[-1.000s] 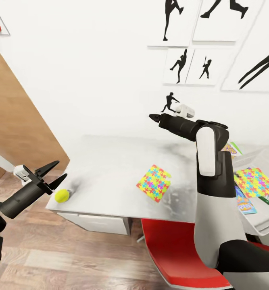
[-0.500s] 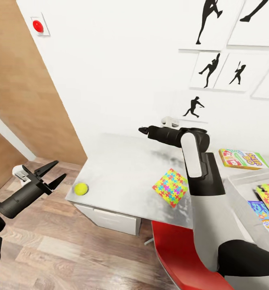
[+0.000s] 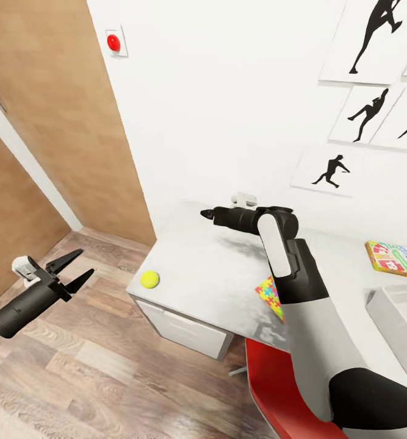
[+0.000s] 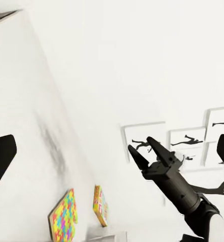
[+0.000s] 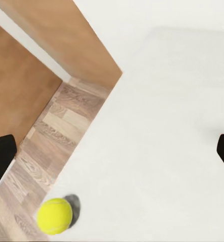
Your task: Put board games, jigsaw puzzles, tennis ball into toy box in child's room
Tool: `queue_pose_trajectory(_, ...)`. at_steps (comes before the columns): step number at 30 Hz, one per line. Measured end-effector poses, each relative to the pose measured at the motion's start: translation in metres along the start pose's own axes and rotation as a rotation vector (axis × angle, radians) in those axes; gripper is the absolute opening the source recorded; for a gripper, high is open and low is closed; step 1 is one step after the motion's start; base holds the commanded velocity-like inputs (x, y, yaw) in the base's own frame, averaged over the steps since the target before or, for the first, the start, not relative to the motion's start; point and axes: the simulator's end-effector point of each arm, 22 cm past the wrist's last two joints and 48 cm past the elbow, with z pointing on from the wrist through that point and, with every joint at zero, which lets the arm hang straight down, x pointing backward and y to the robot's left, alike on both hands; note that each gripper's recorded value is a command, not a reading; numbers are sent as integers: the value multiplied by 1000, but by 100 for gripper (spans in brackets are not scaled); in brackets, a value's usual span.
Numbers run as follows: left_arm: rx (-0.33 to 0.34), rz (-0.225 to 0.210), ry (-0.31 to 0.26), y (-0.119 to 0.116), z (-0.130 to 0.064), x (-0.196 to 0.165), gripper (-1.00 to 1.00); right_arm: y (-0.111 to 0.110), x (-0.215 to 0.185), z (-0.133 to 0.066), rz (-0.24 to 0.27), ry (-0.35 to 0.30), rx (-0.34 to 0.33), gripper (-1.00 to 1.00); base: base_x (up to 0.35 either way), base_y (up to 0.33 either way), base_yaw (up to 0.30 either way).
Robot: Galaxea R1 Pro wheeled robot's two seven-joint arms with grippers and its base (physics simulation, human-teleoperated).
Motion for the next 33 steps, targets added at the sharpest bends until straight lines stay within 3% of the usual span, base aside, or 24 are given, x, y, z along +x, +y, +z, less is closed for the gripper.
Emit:
queue_pose_trajectory(11,-79,-18,-5,26,-19,8,100,3,43,9,-14,66,4,100,0,0,274)
queue_pose_trajectory(15,-137,-27,-6,45,-34,15,100,9,66,13,-42,98,8,100,0,0,275)
queue_pose_trajectory(21,-198,-43,-21,64,-56,19,100,12,77,17,-75,94,37,100,0,0,276)
queue_pose_trajectory(24,-261,-62,-36,85,-78,24,100,11,83,19,-100,83,73,100,0,0,235)
queue_pose_trajectory(33,-419,-69,-27,132,-108,40,100,9,87,20,-122,75,110,100,0,0,110)
